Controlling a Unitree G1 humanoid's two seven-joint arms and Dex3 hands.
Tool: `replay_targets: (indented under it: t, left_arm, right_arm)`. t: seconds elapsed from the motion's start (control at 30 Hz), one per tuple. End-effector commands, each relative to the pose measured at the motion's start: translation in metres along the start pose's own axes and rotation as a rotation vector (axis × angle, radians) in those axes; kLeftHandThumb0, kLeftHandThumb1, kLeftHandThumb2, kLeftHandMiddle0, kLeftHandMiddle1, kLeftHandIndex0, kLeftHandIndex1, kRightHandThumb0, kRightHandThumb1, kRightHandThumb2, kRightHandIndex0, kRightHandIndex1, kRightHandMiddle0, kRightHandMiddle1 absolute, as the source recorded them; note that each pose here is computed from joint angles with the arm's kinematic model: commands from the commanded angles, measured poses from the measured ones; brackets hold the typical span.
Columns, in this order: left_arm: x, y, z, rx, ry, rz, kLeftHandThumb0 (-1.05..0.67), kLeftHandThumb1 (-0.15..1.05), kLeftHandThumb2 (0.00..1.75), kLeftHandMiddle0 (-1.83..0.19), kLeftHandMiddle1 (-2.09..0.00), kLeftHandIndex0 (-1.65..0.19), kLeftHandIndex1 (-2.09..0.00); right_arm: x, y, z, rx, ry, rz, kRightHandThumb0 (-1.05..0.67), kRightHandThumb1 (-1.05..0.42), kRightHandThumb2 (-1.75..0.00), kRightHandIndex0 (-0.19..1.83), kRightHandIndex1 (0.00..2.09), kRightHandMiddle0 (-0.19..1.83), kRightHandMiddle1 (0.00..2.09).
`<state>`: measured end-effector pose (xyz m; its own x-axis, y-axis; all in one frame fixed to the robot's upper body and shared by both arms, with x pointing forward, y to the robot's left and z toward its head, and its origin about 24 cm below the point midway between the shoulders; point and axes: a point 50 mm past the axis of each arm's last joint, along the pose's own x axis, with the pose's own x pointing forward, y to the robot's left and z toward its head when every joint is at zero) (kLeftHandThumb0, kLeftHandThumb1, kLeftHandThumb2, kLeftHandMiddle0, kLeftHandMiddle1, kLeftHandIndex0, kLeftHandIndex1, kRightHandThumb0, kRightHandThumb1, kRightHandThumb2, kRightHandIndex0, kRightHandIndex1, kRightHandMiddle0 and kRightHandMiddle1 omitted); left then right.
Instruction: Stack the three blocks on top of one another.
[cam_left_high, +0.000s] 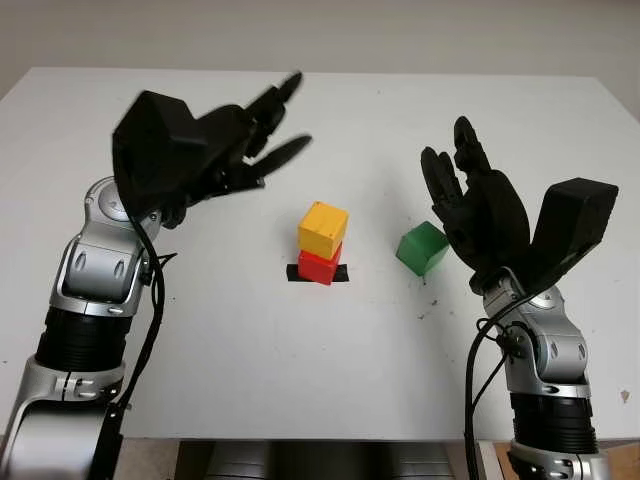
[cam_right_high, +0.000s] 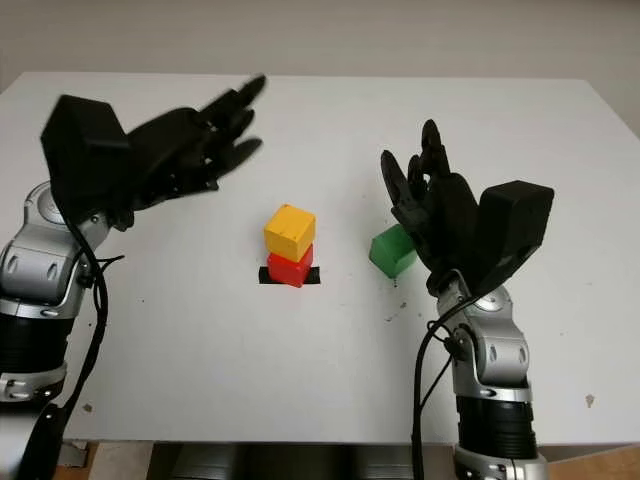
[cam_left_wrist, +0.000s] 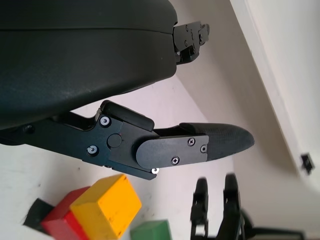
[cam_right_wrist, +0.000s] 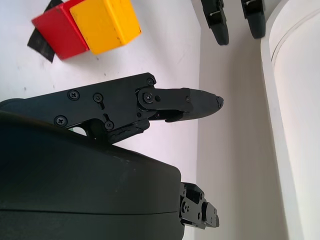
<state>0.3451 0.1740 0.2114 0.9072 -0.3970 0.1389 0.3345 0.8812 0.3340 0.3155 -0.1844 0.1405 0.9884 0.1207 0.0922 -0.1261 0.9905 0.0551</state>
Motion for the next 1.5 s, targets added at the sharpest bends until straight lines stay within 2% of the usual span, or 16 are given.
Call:
replay_targets:
  t: [0.0, 0.1, 0.27, 0.4, 0.5, 0.63, 0.73, 0.87, 1.03, 1.3, 1.47]
  left_arm:
    - [-0.003, 0.005, -0.012, -0.028, 0.006, 0.034, -0.8, 1.05, 0.51, 0.19, 0.0, 0.19, 0.0]
    - [-0.004, 0.008, -0.024, -0.025, 0.022, 0.055, -0.78, 1.05, 0.54, 0.19, 0.0, 0.19, 0.0]
    - [-0.01, 0.01, -0.044, 0.013, 0.092, 0.081, -0.77, 1.05, 0.64, 0.19, 0.0, 0.19, 0.0]
    - [-0.014, 0.011, -0.056, 0.012, 0.114, 0.111, -0.77, 1.05, 0.66, 0.19, 0.0, 0.19, 0.0]
    - [-0.018, 0.01, -0.06, 0.004, 0.116, 0.128, -0.74, 1.05, 0.68, 0.19, 0.0, 0.19, 0.0]
    - [-0.024, 0.01, -0.065, -0.007, 0.127, 0.14, -0.74, 1.05, 0.7, 0.19, 0.0, 0.19, 0.0]
    - [-0.027, 0.012, -0.069, -0.027, 0.128, 0.152, -0.75, 1.05, 0.7, 0.19, 0.0, 0.19, 0.0]
    - [-0.029, 0.014, -0.07, -0.077, 0.13, 0.175, -0.73, 1.05, 0.69, 0.19, 0.0, 0.19, 0.0]
    - [-0.031, 0.014, -0.071, -0.087, 0.131, 0.197, -0.71, 1.05, 0.7, 0.19, 0.0, 0.19, 0.0]
    - [-0.031, 0.014, -0.071, -0.085, 0.13, 0.205, -0.7, 1.05, 0.71, 0.19, 0.0, 0.19, 0.0]
    - [-0.031, 0.013, -0.072, -0.095, 0.124, 0.219, -0.7, 1.05, 0.68, 0.19, 0.0, 0.19, 0.0]
  right_arm:
    - [0.004, -0.007, 0.019, -0.064, -0.052, 0.015, -0.57, -1.05, -0.26, -0.17, 0.02, -0.16, 0.03]
    - [0.006, -0.015, 0.032, -0.149, -0.059, 0.045, -0.61, -1.05, -0.2, -0.12, 0.05, -0.11, 0.06]
    - [0.012, -0.03, 0.053, -0.285, -0.076, 0.131, -0.61, -1.02, -0.08, -0.07, 0.07, -0.03, 0.09]
    - [0.015, -0.035, 0.064, -0.402, -0.058, 0.218, -0.58, -1.0, -0.06, -0.02, 0.09, 0.02, 0.11]
    - [0.015, -0.039, 0.067, -0.568, -0.033, 0.31, -0.56, -1.0, -0.05, 0.0, 0.1, 0.04, 0.11]
    - [0.012, -0.041, 0.071, -0.907, -0.018, 0.371, -0.63, -0.96, -0.04, 0.1, 0.13, 0.14, 0.13]
    - [0.011, -0.038, 0.073, -1.132, -0.014, 0.404, -0.68, -0.91, -0.04, 0.15, 0.12, 0.22, 0.12]
    - [0.008, -0.035, 0.073, -1.304, -0.042, 0.457, -0.64, -0.85, -0.03, 0.17, 0.1, 0.26, 0.11]
    - [0.004, -0.024, 0.069, -1.548, -0.058, 0.558, -0.68, -0.85, -0.05, 0.15, 0.07, 0.27, 0.09]
    - [0.001, -0.018, 0.054, -1.698, -0.123, 0.59, -0.69, -0.82, -0.04, 0.16, 0.07, 0.32, 0.08]
    - [0.001, -0.02, 0.046, -1.727, -0.13, 0.602, -0.63, -0.8, -0.04, 0.16, 0.06, 0.31, 0.07]
